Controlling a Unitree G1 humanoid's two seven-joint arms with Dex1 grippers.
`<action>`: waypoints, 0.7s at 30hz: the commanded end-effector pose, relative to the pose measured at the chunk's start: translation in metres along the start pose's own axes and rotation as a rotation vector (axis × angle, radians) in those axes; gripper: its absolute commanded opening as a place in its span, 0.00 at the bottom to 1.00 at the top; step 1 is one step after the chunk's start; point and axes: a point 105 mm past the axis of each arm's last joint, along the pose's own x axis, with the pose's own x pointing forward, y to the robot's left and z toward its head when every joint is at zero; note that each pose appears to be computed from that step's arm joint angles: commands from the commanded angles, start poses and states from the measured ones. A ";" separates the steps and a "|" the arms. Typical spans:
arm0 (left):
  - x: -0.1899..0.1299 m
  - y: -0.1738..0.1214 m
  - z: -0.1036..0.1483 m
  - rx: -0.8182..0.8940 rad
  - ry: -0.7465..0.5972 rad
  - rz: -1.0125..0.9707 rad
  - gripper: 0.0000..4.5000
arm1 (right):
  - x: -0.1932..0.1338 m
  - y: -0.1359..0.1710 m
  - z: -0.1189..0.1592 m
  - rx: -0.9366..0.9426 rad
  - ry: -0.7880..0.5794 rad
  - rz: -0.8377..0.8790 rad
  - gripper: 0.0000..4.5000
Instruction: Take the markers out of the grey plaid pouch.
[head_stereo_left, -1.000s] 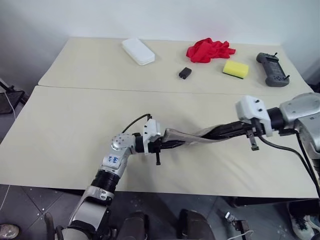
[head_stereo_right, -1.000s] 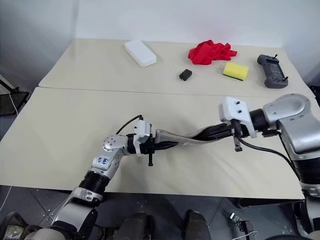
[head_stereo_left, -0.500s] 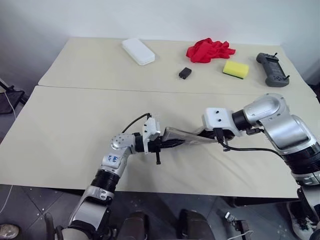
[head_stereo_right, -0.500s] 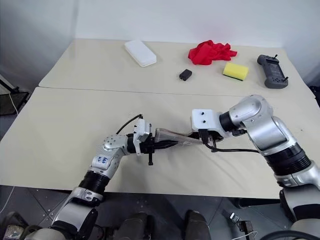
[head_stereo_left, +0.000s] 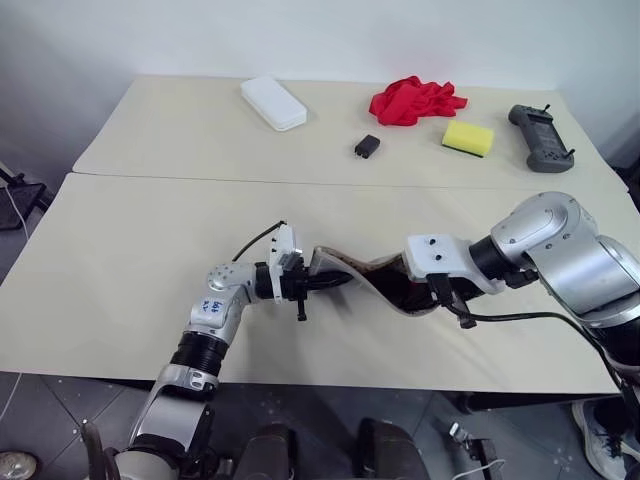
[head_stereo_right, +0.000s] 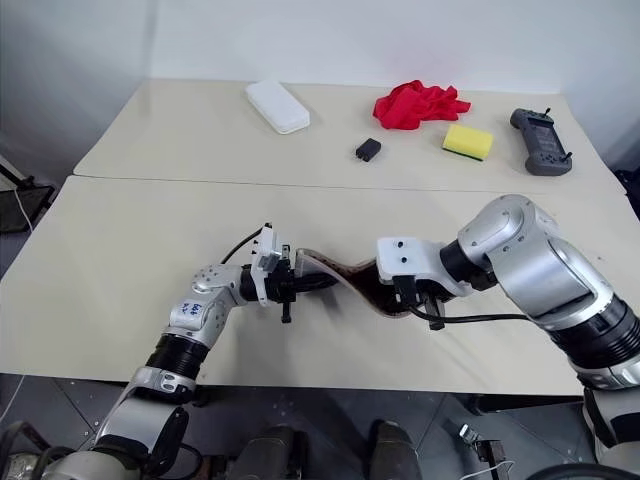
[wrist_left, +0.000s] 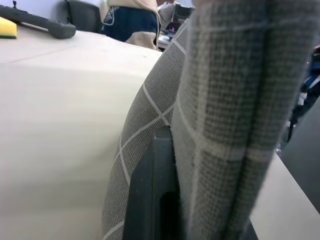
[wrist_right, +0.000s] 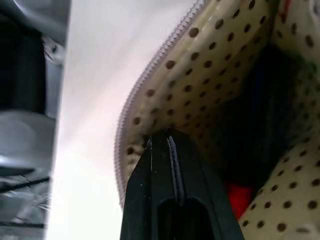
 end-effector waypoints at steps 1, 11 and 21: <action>0.000 -0.001 -0.002 0.026 0.000 0.013 0.00 | 0.000 -0.018 -0.002 0.002 0.018 -0.092 0.00; -0.001 -0.003 -0.013 0.034 0.019 0.030 0.00 | 0.016 -0.044 0.023 -0.124 -0.040 -0.248 0.08; 0.002 -0.002 -0.014 0.018 0.011 0.034 0.00 | 0.031 -0.054 0.022 -0.249 0.015 -0.334 0.74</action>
